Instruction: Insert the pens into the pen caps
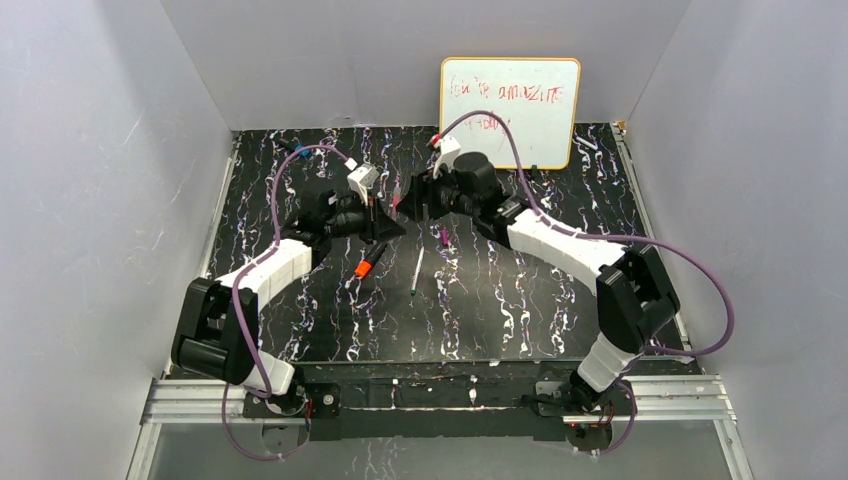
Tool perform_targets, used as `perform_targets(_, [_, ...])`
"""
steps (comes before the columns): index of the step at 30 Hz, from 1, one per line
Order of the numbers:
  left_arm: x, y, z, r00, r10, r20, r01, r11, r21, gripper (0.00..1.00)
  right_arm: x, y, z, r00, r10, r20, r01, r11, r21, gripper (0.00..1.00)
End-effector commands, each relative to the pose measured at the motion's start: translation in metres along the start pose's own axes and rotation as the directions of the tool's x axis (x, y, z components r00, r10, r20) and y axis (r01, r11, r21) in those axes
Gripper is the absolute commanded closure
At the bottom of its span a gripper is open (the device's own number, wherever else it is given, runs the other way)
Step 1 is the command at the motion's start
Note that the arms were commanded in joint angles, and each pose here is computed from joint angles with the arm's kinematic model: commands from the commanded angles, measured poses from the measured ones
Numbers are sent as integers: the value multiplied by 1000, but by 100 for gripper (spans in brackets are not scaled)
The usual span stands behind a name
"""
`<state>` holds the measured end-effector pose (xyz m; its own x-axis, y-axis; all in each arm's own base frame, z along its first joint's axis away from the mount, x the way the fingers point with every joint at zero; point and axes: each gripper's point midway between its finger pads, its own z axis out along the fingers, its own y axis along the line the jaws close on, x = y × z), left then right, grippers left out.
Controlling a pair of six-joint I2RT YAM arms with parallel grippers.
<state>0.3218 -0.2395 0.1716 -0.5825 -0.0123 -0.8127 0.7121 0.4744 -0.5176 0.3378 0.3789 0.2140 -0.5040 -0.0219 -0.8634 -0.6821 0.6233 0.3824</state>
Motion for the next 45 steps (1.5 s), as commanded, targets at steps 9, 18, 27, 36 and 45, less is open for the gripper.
perform_targets(9, [107, 67, -15, 897, -291, -331, 145, 904, -401, 100, -103, -42, -58, 971, 12, 238, -17, 1000, 17, 16])
perform_targets(18, [146, 86, -18, 801, -313, -510, -64, 803, -593, 97, -43, -56, -92, 984, 98, 146, -106, 993, 49, 15])
perform_targets(27, [131, 104, -29, 804, -322, -501, -166, 687, -708, 74, 70, -55, -90, 910, 397, -120, -349, 890, 294, 15])
perform_targets(36, [103, 99, -28, 851, -273, -448, -161, 677, -718, 64, 138, -24, -48, 767, 574, -288, -339, 743, 577, 19])
perform_targets(45, [-13, 27, -51, 989, -97, -108, 15, 809, -587, 54, 157, -30, -8, 729, 627, -275, -288, 646, 707, 43])
